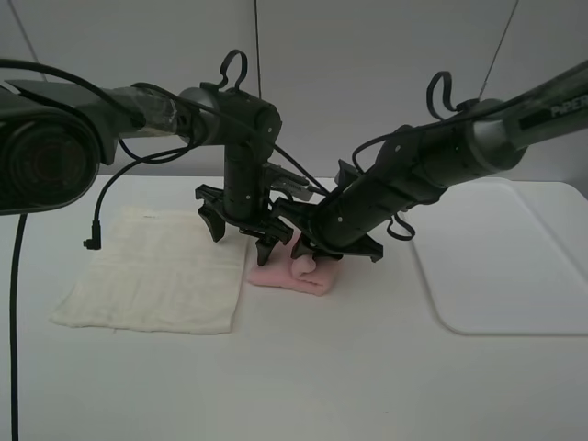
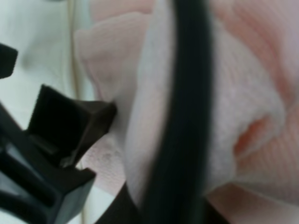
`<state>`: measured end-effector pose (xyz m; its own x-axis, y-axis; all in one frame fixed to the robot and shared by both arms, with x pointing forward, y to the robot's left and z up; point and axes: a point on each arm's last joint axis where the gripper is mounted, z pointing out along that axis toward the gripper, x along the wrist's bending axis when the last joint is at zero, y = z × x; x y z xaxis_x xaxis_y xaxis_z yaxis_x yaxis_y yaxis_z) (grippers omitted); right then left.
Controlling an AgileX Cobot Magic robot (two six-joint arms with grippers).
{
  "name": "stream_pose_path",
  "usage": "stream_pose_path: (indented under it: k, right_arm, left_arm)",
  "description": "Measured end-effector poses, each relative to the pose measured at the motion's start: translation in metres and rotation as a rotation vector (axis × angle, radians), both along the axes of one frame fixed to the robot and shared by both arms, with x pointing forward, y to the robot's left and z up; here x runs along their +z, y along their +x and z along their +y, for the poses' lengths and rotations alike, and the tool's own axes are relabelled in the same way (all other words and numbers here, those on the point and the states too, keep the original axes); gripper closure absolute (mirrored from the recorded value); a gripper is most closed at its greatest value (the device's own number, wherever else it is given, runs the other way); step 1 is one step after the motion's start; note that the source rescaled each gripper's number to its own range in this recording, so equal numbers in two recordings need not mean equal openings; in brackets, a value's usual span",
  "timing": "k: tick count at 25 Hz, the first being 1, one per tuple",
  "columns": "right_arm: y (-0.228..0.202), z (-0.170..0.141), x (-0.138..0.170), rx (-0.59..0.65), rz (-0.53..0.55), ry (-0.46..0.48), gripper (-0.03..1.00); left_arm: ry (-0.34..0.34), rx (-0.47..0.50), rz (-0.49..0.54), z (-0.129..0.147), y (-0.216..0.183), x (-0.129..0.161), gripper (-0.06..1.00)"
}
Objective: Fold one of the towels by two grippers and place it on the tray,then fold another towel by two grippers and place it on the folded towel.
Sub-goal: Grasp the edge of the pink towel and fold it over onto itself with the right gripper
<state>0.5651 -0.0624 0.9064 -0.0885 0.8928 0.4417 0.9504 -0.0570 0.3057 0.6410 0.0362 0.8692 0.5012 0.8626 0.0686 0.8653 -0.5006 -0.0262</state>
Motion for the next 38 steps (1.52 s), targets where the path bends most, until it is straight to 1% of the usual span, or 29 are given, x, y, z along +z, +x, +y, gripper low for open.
stream_pose_path:
  k: [4, 8, 19, 22, 25, 30, 31, 32, 34, 38]
  right_arm:
    - [-0.003, 0.010, -0.003, 0.012, -0.041, -0.002, 0.95]
    - [-0.005, 0.014, -0.006, 0.020, -0.050, -0.007, 0.95]
    - [-0.003, 0.013, -0.006, 0.056, -0.094, -0.040, 0.95]
    - [-0.003, 0.013, -0.006, 0.056, -0.097, -0.040, 0.92]
    - [-0.003, 0.013, -0.006, 0.062, -0.102, -0.046, 0.79]
    - [-0.004, 0.011, -0.011, 0.072, -0.093, -0.061, 0.38]
    - [-0.005, 0.011, -0.011, 0.076, -0.087, -0.063, 0.32]
    - [-0.004, 0.012, -0.010, 0.067, -0.091, -0.056, 0.26]
    - [-0.004, 0.013, -0.010, 0.066, -0.093, -0.052, 0.21]
    - [-0.004, 0.013, -0.010, 0.060, -0.089, -0.049, 0.18]
  left_arm:
    - [-0.001, 0.001, 0.000, 0.001, 0.001, 0.001, -0.06]
    - [-0.001, 0.004, 0.001, 0.002, 0.002, 0.001, -0.06]
    - [-0.003, 0.006, 0.001, 0.002, 0.002, 0.001, -0.06]
    - [-0.002, 0.005, 0.000, 0.002, 0.002, 0.001, -0.06]
    - [0.002, 0.007, -0.002, 0.004, 0.003, 0.001, -0.06]
    - [0.028, -0.003, -0.011, 0.008, 0.006, 0.001, -0.06]
    - [0.012, 0.008, -0.010, 0.007, 0.006, 0.002, -0.06]
    - [0.016, 0.000, -0.011, 0.007, 0.005, 0.001, -0.05]
    - [0.018, -0.001, -0.013, 0.007, 0.006, 0.001, -0.05]
    - [0.019, -0.001, -0.013, 0.007, 0.006, 0.001, -0.05]
